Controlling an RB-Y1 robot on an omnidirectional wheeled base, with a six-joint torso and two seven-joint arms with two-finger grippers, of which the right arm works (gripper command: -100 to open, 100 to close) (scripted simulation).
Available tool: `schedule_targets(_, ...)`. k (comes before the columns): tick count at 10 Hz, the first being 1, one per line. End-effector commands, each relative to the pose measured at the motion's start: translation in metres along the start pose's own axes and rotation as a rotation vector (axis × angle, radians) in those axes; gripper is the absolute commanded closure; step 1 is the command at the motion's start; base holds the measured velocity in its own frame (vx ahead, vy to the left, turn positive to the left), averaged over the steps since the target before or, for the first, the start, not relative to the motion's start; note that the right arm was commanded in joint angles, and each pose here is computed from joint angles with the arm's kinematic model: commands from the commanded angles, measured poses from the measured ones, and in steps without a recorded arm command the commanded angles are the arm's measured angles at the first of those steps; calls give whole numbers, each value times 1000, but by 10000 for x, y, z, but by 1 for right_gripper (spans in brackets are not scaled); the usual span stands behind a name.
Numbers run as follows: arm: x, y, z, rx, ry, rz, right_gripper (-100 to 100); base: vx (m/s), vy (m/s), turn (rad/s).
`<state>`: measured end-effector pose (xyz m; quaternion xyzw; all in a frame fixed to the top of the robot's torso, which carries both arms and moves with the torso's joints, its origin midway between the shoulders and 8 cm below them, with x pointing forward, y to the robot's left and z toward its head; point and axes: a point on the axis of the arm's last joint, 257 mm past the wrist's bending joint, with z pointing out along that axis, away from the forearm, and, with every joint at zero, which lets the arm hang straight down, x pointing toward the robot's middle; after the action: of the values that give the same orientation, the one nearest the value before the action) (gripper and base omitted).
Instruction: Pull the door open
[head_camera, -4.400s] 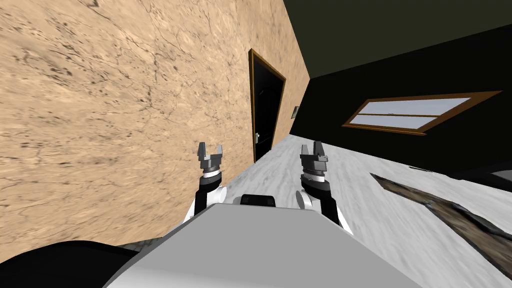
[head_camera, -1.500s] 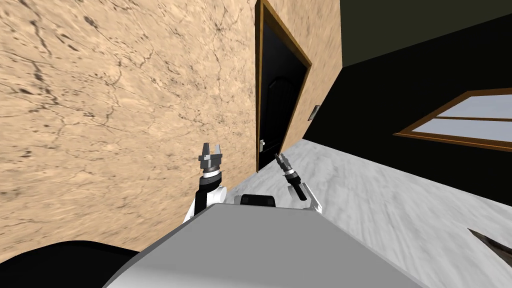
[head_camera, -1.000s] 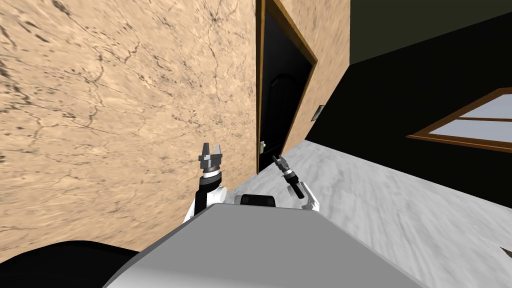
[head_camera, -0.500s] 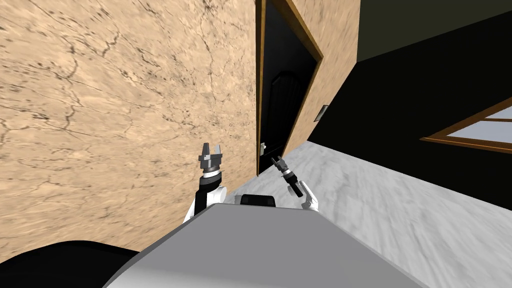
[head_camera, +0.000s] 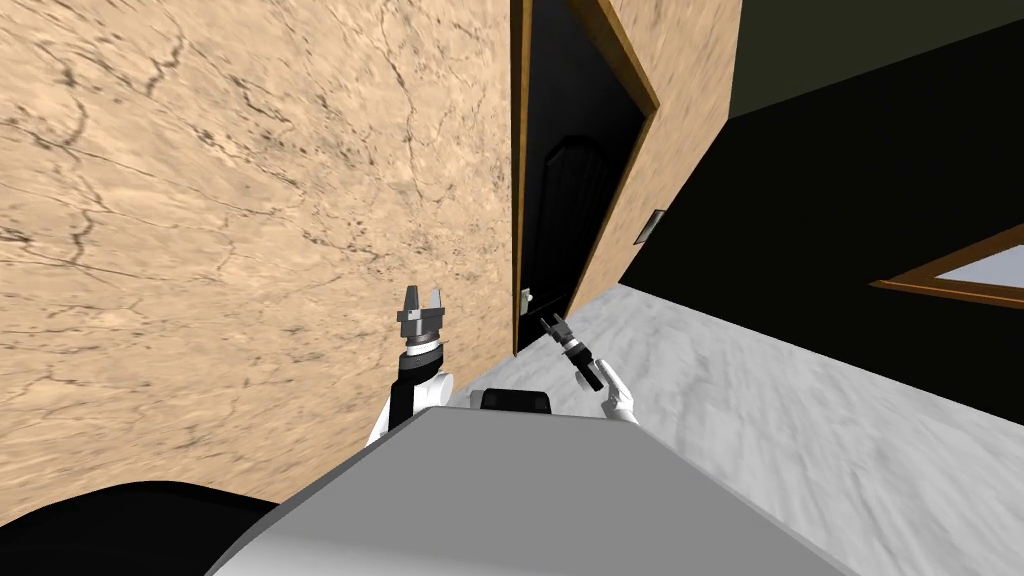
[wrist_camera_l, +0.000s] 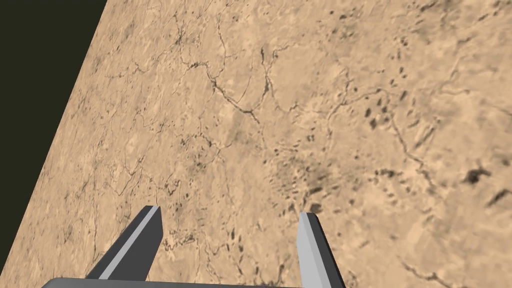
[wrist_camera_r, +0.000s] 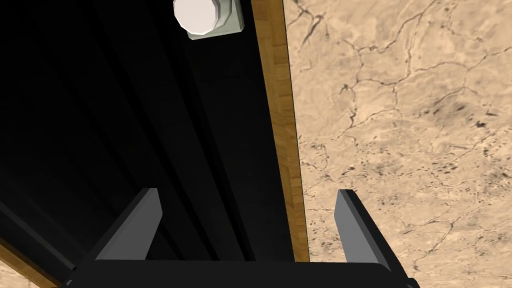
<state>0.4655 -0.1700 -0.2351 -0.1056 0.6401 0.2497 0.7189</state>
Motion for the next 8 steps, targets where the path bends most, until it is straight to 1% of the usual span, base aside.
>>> schedule_targets(1, 141, -30, -2, -8, 37, -38, -100, 111, -35, 61)
schedule_targets(3, 239, -52, -1, -14, 63, -65, -100, 105, -32, 40)
schedule_targets(5, 396, -91, -6, -26, 106, -109, -100, 115, -34, 53)
schedule_targets(6, 429, -99, -8, -28, 115, -118, -100, 100, -43, 34)
schedule_targets(8, 576, -137, -20, -40, 157, -159, -100, 116, -47, 50)
